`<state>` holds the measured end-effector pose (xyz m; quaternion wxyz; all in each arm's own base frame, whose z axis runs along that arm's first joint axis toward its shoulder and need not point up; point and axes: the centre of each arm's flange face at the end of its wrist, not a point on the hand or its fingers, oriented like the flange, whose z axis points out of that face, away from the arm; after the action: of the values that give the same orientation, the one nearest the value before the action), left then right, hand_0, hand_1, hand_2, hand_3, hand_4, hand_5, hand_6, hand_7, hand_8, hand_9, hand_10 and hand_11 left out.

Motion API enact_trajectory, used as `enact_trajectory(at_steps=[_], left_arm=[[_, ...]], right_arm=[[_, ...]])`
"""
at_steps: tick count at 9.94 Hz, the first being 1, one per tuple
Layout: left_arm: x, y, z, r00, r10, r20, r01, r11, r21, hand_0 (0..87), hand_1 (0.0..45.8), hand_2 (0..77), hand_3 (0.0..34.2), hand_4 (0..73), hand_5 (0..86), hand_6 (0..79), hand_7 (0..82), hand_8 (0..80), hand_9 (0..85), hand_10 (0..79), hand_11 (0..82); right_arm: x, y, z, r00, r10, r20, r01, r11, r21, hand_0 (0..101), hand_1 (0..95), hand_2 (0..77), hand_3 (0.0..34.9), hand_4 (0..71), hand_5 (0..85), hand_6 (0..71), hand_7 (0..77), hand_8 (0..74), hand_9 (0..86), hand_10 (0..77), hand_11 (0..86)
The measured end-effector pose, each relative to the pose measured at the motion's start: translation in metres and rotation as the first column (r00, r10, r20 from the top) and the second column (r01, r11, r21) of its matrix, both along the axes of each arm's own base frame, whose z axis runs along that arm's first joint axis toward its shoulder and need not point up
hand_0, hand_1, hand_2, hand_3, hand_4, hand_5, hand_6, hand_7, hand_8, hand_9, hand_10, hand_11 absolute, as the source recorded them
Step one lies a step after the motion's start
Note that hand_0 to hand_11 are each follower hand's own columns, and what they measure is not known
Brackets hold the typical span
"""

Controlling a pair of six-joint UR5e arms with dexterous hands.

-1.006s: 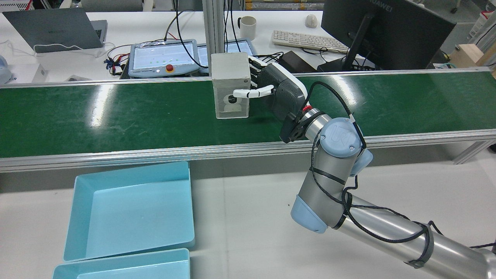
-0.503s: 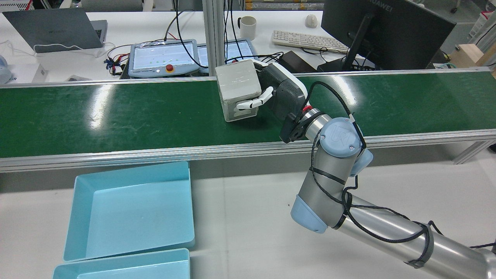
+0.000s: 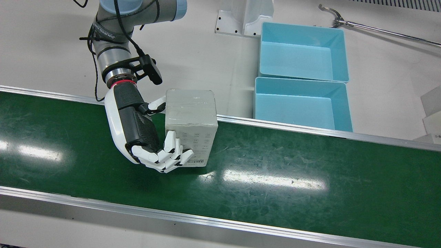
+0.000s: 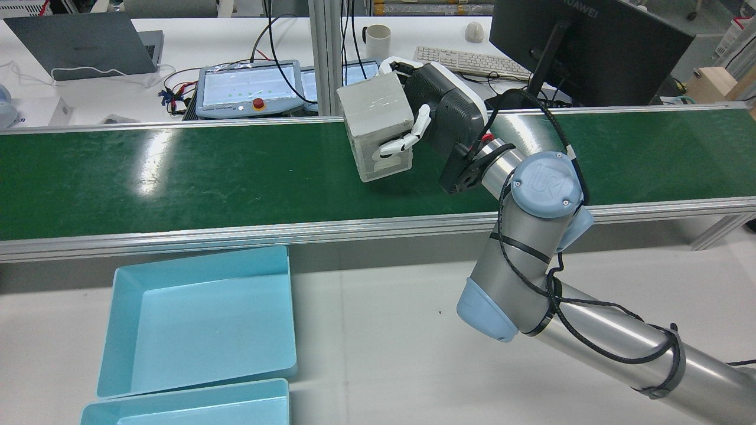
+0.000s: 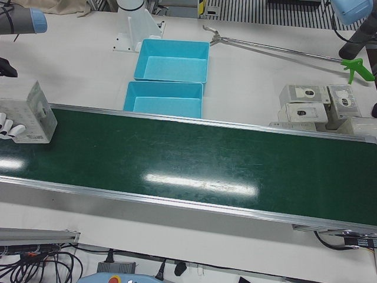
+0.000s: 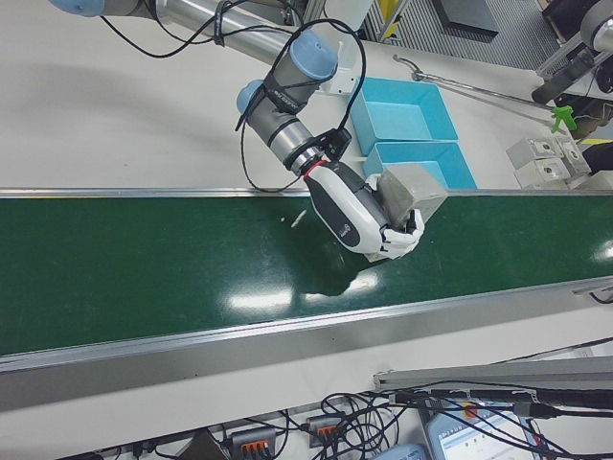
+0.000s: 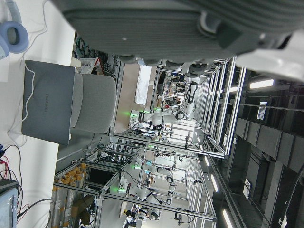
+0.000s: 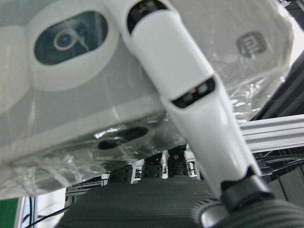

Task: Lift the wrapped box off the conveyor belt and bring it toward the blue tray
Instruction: 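Lift the white box off the belt with the right hand, then swing the box over the blue tray and open the right hand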

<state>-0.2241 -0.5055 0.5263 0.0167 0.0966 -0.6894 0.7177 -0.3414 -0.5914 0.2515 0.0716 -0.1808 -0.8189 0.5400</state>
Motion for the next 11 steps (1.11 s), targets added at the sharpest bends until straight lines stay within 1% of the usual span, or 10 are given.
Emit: enact_trajectory(at_steps=[1,2,3,4,5,6,7,9,11], left_arm=[[0.0,0.0,0.0,1.0,0.0,0.0,0.0,1.0,0.0,0.0,0.0,1.1,0.0,0.0,1.1,0.0,0.5,0.5,0.0,0.5,0.0],[0.0,0.0,0.0,1.0,0.0,0.0,0.0,1.0,0.0,0.0,0.0,1.1,0.0,0.0,1.1,0.0,0.5,0.5,0.0,0.5,0.0],[0.0,0.0,0.0,1.0,0.0,0.0,0.0,1.0,0.0,0.0,0.0,1.1,0.0,0.0,1.1,0.0,0.5,0.5,0.0,0.5,0.0],[0.0,0.0,0.0,1.0,0.0,0.0,0.0,1.0,0.0,0.0,0.0,1.1,0.0,0.0,1.1,0.0,0.5,0.5,0.0,0.5,0.0],[0.0,0.0,0.0,1.0,0.0,0.0,0.0,1.0,0.0,0.0,0.0,1.1,0.0,0.0,1.1,0.0,0.5,0.5,0.0,0.5,0.5],[0.0,0.0,0.0,1.0,0.0,0.0,0.0,1.0,0.0,0.0,0.0,1.1,0.0,0.0,1.1,0.0,0.5,0.5,0.0,0.5,0.5],[0.0,0.0,0.0,1.0,0.0,0.0,0.0,1.0,0.0,0.0,0.0,1.1,0.0,0.0,1.1,0.0,0.5,0.5,0.0,0.5,0.0],[0.0,0.0,0.0,1.0,0.0,0.0,0.0,1.0,0.0,0.0,0.0,0.5,0.0,0.0,1.1,0.0,0.5,0.5,0.0,0.5,0.0],[0.0,0.0,0.0,1.0,0.0,0.0,0.0,1.0,0.0,0.0,0.0,1.1,0.0,0.0,1.1,0.0,0.5,0.5,0.0,0.0,0.0]], right_arm=[[0.008,0.007,-0.017,1.0,0.0,0.015,0.0,0.9999,0.016,54,6.0,30.5,1.4,40.9,61.6,34.9,61.6,32.7,66.0,37.1,42.5],[0.005,0.017,-0.033,0.999,-0.013,0.031,0.012,0.9994,0.033,58,6.0,30.5,1.2,40.9,65.4,36.5,66.0,34.9,70.4,38.7,44.2],[-0.008,0.03,-0.049,0.998,-0.039,0.045,0.037,0.998,0.051,58,6.0,30.5,1.1,40.9,68.2,37.1,69.8,36.5,70.9,39.3,45.3],[-0.029,0.046,-0.066,0.996,-0.069,0.05,0.065,0.9952,0.072,58,6.0,30.5,1.1,40.9,68.2,37.1,69.8,36.5,70.9,39.3,45.3],[-0.054,0.065,-0.081,0.994,-0.095,0.05,0.09,0.9917,0.092,58,6.0,30.5,1.2,45.3,69.3,42.5,68.7,43.6,68.7,41.5,49.1],[-0.078,0.082,-0.094,0.992,-0.114,0.049,0.108,0.9887,0.104,58,0.0,32.7,1.1,46.4,69.3,44.7,69.3,45.3,69.8,41.5,50.2],[-0.105,0.096,-0.109,0.99,-0.134,0.044,0.128,0.9853,0.113,58,0.0,33.3,1.1,46.9,69.8,45.3,69.8,45.3,69.8,41.5,50.7],[-0.15,0.119,-0.123,0.983,-0.179,0.032,0.175,0.9782,0.113,58,0.0,33.3,1.1,46.9,69.3,45.3,69.3,45.8,69.8,41.5,51.3],[-0.186,0.143,-0.137,0.972,-0.232,0.047,0.224,0.9658,0.129,58,0.0,33.3,1.1,47.5,69.8,45.8,69.3,45.8,69.3,41.5,51.3]])
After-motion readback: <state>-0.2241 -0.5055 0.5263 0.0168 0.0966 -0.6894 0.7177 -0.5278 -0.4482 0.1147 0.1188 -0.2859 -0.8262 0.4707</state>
